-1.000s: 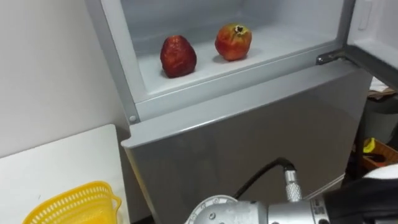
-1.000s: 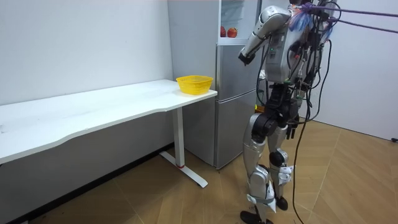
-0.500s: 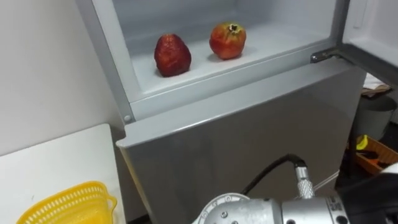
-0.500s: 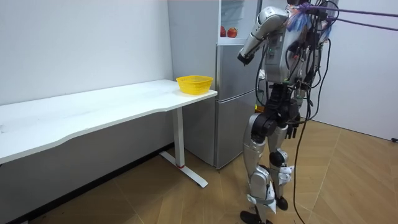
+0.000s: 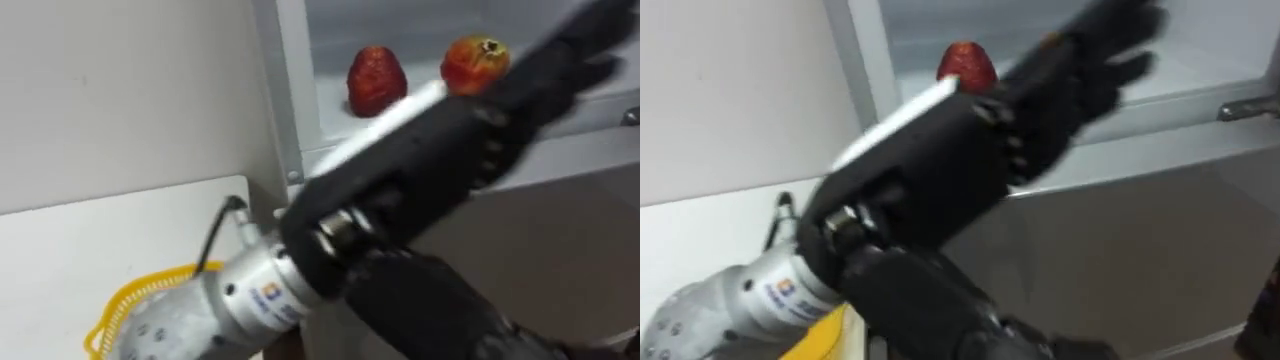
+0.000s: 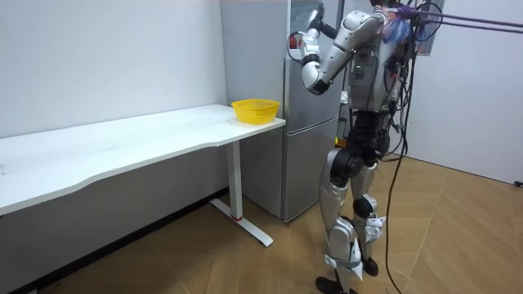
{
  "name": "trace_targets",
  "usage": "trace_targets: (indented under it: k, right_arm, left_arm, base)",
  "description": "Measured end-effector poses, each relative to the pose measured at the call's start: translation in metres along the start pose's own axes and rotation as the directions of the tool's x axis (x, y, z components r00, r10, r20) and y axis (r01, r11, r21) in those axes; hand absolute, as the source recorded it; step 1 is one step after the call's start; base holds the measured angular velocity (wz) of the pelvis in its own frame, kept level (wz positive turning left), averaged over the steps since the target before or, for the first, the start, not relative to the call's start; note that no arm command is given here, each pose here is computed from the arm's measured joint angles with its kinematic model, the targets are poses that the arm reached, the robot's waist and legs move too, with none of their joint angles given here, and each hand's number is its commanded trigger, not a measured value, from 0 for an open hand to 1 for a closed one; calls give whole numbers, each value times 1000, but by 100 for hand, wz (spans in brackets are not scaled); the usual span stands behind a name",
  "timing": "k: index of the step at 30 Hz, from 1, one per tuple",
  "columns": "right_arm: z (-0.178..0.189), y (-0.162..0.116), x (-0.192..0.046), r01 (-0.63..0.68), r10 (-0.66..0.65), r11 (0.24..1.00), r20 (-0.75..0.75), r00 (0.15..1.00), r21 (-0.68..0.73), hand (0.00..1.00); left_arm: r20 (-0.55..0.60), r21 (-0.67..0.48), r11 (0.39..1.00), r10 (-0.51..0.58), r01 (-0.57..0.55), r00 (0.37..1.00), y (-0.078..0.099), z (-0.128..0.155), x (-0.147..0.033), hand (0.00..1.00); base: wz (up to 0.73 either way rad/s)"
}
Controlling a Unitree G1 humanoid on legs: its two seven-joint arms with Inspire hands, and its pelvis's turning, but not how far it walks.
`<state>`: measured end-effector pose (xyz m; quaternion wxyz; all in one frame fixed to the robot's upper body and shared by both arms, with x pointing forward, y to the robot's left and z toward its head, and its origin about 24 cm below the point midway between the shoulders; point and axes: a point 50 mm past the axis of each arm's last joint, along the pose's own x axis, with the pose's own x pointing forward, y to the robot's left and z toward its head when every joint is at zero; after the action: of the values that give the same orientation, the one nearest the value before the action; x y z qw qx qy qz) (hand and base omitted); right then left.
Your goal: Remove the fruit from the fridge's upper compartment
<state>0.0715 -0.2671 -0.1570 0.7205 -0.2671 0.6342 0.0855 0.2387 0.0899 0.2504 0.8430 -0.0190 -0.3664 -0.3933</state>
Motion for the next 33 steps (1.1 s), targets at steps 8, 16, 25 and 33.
trace_targets:
  k: [8,16,25,33]
  right_arm:
    - [-21,19,-1,3,0,997,-40,999,71,0]
    - [-51,29,-5,22,-8,992,-113,994,122,0]
    - [-62,29,-8,36,-11,984,-138,990,176,0]
    - [-56,25,-7,40,-20,984,-114,993,174,0]
  left_arm:
    - [79,233,878,411,-418,908,43,26,-48,0]
    - [85,390,521,800,-759,593,77,34,-141,0]
    - [-81,617,-108,976,-779,-200,81,-9,-312,0]
    - [-183,695,-311,796,-648,-577,40,-46,-386,0]
  base:
    - [7]
    - [2]
    - [3]
    - [2]
